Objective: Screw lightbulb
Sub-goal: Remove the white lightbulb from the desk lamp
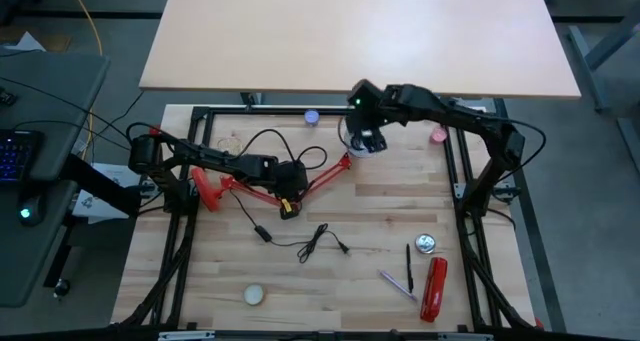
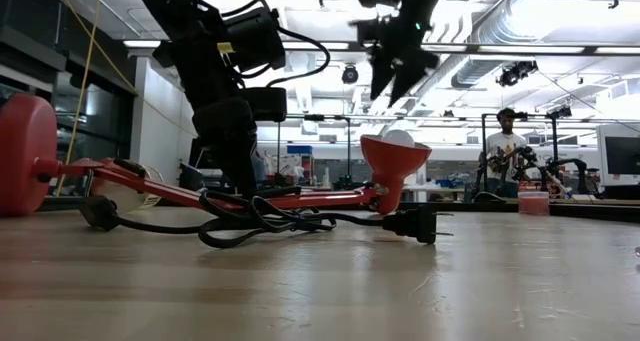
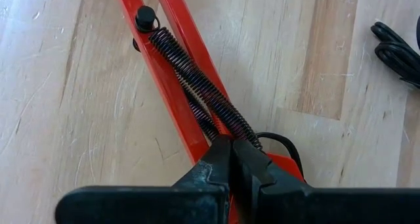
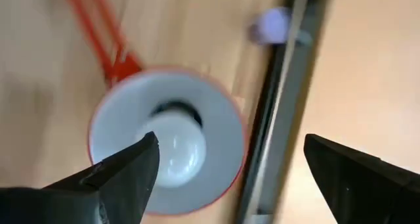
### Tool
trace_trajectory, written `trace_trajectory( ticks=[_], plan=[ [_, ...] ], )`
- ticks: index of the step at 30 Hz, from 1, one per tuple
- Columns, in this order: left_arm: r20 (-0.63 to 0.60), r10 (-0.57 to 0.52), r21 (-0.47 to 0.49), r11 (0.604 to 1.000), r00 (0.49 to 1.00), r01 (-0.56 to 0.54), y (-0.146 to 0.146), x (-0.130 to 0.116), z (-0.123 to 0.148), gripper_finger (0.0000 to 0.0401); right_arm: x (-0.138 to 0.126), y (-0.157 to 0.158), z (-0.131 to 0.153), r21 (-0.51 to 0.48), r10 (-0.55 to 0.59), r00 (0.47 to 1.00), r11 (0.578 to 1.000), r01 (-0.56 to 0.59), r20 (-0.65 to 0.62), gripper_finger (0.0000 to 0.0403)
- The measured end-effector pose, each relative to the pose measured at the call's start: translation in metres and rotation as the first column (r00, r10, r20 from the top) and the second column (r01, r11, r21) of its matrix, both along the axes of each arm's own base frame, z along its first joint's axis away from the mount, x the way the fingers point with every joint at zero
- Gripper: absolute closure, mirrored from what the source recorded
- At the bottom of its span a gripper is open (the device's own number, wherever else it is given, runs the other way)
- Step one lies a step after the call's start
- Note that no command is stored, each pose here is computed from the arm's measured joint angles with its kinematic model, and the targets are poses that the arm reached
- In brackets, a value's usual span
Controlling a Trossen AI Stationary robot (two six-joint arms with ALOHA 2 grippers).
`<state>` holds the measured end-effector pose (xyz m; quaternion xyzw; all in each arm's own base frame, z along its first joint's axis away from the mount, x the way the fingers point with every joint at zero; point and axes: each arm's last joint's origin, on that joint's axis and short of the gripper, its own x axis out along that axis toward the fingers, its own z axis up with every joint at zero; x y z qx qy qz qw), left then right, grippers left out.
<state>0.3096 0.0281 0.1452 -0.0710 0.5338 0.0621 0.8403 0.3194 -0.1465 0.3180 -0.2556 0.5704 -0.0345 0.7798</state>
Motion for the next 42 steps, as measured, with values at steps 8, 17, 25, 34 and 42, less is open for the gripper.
trace_trajectory(
  ticks=[8, 17, 25, 34, 42],
  plan=[
    [0.0, -0.001, 0.0, 1.0, 1.0, 0.001, 0.0, 0.0, 0.0, 0.0401, -0.018, -0.013, 0.016, 0.407, -0.711, 0.701, 0.658, 0.633, 0.059, 0.0034],
    [0.007, -0.001, 0.001, 1.0, 1.0, 0.001, 0.0, 0.001, 0.0, 0.0401, -0.017, -0.01, -0.04, 0.512, -0.891, 0.448, 0.351, 0.784, -0.075, 0.0034],
    [0.018, -0.009, 0.006, 1.0, 1.0, 0.009, 0.0, 0.002, 0.001, 0.0401, -0.01, 0.0, -0.04, 0.447, -0.868, 0.496, 0.445, 0.776, 0.003, 0.0034],
    [0.044, 0.007, -0.006, 1.0, 0.999, -0.007, 0.006, 0.003, 0.001, 0.0401, 0.002, -0.002, -0.062, 0.411, -0.89, 0.455, 0.403, 0.818, -0.032, 0.0034],
    [0.045, 0.023, -0.01, 1.0, 0.999, -0.022, 0.006, 0.003, 0.002, 0.0401, 0.003, -0.004, -0.066, 0.379, -0.899, 0.437, 0.399, 0.835, -0.016, 0.0034]
  ],
)
